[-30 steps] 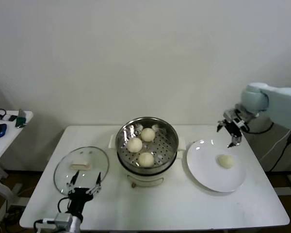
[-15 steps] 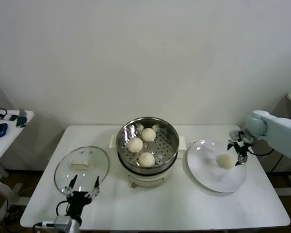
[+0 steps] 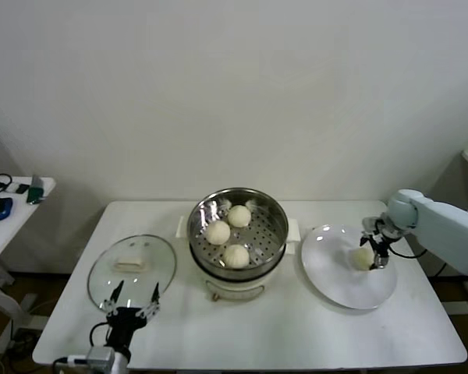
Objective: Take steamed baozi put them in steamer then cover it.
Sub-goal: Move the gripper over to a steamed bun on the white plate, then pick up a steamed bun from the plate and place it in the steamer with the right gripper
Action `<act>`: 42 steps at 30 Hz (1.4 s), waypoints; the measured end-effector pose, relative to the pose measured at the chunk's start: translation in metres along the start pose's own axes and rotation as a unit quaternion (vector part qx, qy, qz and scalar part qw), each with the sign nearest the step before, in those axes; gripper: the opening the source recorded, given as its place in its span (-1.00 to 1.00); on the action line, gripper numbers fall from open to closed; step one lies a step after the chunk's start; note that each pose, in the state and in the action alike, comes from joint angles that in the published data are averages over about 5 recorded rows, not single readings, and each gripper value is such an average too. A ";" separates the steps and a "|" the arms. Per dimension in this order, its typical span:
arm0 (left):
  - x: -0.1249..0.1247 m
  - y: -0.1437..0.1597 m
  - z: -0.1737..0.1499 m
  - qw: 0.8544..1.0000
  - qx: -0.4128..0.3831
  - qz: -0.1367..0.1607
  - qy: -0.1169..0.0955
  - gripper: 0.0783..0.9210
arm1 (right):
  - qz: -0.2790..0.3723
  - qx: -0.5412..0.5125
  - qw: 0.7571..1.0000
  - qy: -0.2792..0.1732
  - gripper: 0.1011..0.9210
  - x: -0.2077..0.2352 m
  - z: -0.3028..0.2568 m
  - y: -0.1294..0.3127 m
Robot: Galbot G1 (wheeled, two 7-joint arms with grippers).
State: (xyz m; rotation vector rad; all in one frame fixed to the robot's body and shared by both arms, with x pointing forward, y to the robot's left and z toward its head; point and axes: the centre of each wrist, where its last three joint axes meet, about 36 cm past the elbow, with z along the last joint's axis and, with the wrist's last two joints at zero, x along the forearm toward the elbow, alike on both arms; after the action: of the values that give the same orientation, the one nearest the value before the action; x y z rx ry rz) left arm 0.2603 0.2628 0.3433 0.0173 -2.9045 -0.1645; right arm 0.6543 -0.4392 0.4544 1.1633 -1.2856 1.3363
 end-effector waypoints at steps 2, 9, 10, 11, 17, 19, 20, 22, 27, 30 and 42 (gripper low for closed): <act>0.000 0.000 -0.001 1.000 0.000 0.000 -0.001 0.77 | 0.001 -0.001 1.000 -0.001 0.45 0.000 0.001 0.000; -0.001 -0.001 -0.005 1.000 0.000 0.002 -0.005 0.77 | 0.006 -0.008 1.000 -0.006 0.37 0.016 0.001 -0.004; 0.000 -0.001 -0.005 1.000 0.000 0.002 -0.005 0.77 | 0.009 -0.008 1.000 -0.008 0.37 0.023 -0.001 -0.007; 0.000 -0.001 -0.006 1.000 0.000 0.002 -0.006 0.77 | 0.012 -0.006 1.000 -0.010 0.37 0.031 -0.004 -0.010; -0.001 -0.002 -0.008 1.000 -0.001 0.006 -0.007 0.77 | 0.042 0.013 0.998 -0.032 0.37 0.112 -0.038 -0.039; -0.001 -0.003 -0.008 1.000 -0.001 0.007 -0.007 0.77 | 0.055 0.022 0.997 -0.044 0.37 0.148 -0.056 -0.048; -0.001 -0.003 -0.008 1.000 -0.002 0.008 -0.007 0.77 | 0.062 0.026 0.996 -0.051 0.37 0.165 -0.065 -0.052; -0.001 -0.003 -0.008 1.000 -0.003 0.009 -0.008 0.77 | 0.075 0.033 0.994 -0.066 0.37 0.200 -0.086 -0.057; 0.000 -0.002 -0.009 1.000 -0.003 0.011 -0.009 0.77 | 0.086 0.054 0.989 -0.110 0.37 0.258 -0.145 -0.054; 0.000 -0.002 -0.010 1.000 -0.003 0.011 -0.010 0.77 | 0.083 0.066 0.986 -0.131 0.37 0.273 -0.181 -0.045; 0.000 0.000 -0.013 1.000 0.000 0.007 -0.014 0.77 | 0.053 0.093 0.985 -0.132 0.37 0.234 -0.269 -0.021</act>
State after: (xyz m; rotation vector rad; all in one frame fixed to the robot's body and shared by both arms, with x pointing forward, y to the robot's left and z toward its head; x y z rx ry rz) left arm 0.2635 0.2616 0.3556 -0.0042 -2.9318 -0.1627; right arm 0.6347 -0.1683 0.6868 1.4587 -1.4501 1.4395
